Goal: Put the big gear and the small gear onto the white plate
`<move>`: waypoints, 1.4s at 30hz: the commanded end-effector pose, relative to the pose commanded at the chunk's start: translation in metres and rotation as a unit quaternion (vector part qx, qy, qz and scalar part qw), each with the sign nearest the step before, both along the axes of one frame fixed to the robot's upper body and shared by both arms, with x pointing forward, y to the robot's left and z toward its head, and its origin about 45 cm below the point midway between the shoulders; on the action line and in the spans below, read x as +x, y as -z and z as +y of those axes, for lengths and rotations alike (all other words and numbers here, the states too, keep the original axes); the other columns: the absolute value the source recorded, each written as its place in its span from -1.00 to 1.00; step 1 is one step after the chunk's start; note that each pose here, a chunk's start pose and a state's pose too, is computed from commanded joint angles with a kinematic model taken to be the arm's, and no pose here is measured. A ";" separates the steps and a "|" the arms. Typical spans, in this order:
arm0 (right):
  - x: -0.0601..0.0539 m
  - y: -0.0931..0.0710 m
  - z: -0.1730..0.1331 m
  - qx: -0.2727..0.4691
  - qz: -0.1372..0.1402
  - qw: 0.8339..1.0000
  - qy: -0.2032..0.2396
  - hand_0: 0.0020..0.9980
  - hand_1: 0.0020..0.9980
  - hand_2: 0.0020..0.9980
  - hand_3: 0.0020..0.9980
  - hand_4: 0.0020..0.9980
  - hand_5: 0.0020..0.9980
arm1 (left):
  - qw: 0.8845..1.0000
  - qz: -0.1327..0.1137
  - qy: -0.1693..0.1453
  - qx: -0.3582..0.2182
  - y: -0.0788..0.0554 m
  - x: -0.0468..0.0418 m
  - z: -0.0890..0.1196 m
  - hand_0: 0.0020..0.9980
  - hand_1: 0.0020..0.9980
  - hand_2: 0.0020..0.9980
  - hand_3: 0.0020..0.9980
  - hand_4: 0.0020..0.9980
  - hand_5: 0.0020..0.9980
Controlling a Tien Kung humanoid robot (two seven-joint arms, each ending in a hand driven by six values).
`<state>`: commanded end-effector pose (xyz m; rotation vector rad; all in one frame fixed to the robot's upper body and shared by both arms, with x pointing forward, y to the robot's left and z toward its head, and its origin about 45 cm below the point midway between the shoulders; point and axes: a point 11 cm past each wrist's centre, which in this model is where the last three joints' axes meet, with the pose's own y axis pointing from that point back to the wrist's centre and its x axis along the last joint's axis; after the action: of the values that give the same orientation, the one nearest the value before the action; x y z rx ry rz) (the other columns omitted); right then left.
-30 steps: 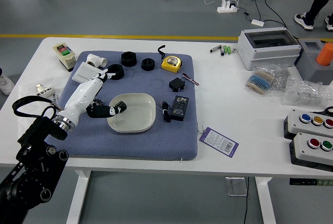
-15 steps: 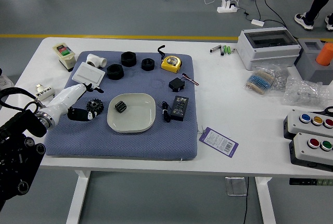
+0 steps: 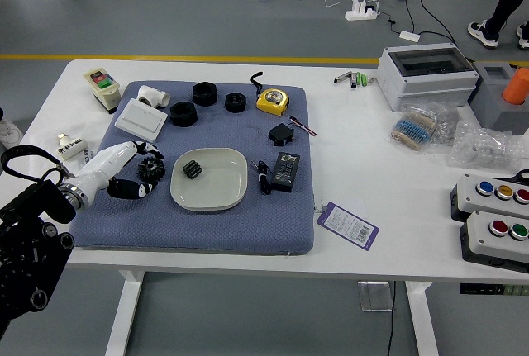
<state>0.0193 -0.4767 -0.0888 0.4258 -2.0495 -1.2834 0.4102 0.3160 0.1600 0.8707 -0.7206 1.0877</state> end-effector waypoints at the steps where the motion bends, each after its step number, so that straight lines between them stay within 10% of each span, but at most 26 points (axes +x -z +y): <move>1: 0.000 0.000 0.000 0.000 0.000 1.000 0.000 0.39 0.43 0.50 0.15 0.60 0.37 | 1.000 0.002 0.001 0.001 0.001 0.0009 -0.001 0.54 0.66 0.78 0.44 0.51 -0.96; 24: 0.002 -0.001 -0.001 -0.001 -0.003 1.000 0.002 0.40 0.43 0.50 0.15 0.60 0.37 | 1.000 0.024 -0.014 0.001 0.014 0.0132 -0.006 0.48 0.63 0.76 0.62 0.54 -0.94; 25: 0.003 -0.001 -0.001 -0.001 -0.003 1.000 0.002 0.39 0.43 0.50 0.15 0.60 0.37 | 1.000 0.023 -0.014 0.001 0.013 0.0135 -0.006 0.03 0.38 0.52 0.47 0.36 -0.98; 30: 0.004 -0.001 -0.001 -0.001 -0.004 1.000 0.002 0.39 0.43 0.50 0.15 0.60 0.37 | 1.000 0.019 -0.019 0.003 0.012 0.0151 -0.004 0.03 0.38 0.52 0.47 0.36 -0.98; 31: 0.004 -0.001 -0.001 -0.001 -0.004 1.000 0.002 0.39 0.43 0.50 0.15 0.60 0.36 | 1.000 0.019 -0.020 0.004 0.012 0.0153 -0.004 -0.29 -0.15 -0.10 0.15 -0.29 -1.00; 42: 0.005 -0.001 -0.002 -0.002 -0.005 1.000 0.002 0.39 0.43 0.50 0.15 0.60 0.36 | 0.999 0.033 -0.033 0.018 0.014 0.0158 0.000 -0.31 -0.21 -0.16 0.06 -0.34 -1.00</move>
<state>0.0238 -0.4785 -0.0876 0.4275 -2.0619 -1.2823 0.4260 0.3165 0.1461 0.9620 -0.6612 1.1017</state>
